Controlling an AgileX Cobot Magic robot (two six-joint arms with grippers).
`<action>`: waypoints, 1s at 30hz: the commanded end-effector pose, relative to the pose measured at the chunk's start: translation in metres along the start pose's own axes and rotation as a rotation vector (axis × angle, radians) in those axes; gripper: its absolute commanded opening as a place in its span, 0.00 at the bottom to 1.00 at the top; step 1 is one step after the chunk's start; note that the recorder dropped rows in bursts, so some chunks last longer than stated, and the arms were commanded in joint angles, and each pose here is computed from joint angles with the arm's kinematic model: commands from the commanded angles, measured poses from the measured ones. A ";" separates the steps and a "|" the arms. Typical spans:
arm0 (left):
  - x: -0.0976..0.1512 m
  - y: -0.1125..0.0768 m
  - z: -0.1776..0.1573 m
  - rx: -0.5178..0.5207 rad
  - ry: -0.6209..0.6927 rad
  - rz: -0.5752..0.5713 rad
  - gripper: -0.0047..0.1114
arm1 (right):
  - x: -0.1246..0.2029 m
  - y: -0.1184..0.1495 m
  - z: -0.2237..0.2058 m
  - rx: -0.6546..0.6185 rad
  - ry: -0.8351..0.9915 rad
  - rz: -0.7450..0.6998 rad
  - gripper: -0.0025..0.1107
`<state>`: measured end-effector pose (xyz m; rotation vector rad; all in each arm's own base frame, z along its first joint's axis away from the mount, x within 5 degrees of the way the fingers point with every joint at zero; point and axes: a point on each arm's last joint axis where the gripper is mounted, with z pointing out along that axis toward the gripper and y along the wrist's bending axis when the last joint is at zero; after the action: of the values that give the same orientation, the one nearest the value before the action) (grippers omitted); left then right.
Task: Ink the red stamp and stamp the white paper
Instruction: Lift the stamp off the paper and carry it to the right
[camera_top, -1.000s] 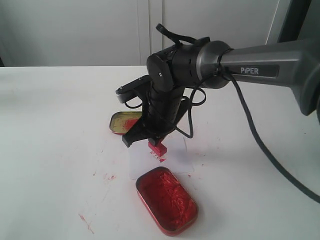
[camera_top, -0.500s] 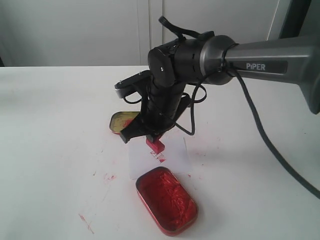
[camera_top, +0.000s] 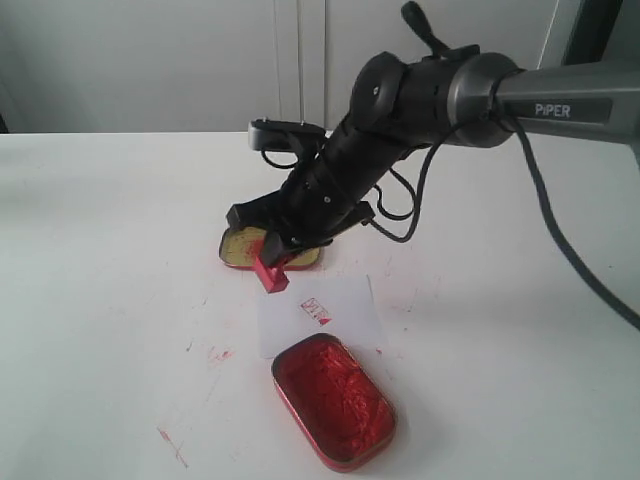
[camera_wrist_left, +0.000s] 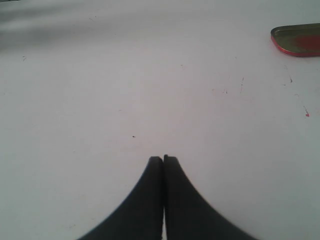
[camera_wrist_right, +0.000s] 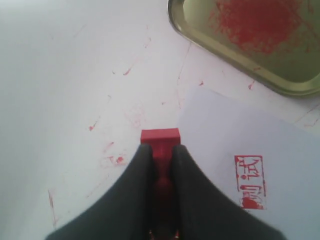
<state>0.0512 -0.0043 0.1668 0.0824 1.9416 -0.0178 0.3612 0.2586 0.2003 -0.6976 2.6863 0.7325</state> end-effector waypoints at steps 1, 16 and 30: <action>0.001 0.000 0.000 -0.001 0.002 0.001 0.04 | -0.007 -0.016 -0.014 -0.042 -0.060 0.049 0.02; 0.001 0.000 0.000 -0.001 0.002 0.001 0.04 | -0.002 -0.107 -0.060 -0.159 -0.125 0.301 0.02; 0.001 0.000 0.000 -0.001 0.002 0.001 0.04 | 0.096 -0.164 -0.055 -0.290 -0.092 0.430 0.02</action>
<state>0.0512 -0.0043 0.1668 0.0824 1.9416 -0.0178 0.3633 0.0716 0.1460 -0.1090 2.7223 1.2439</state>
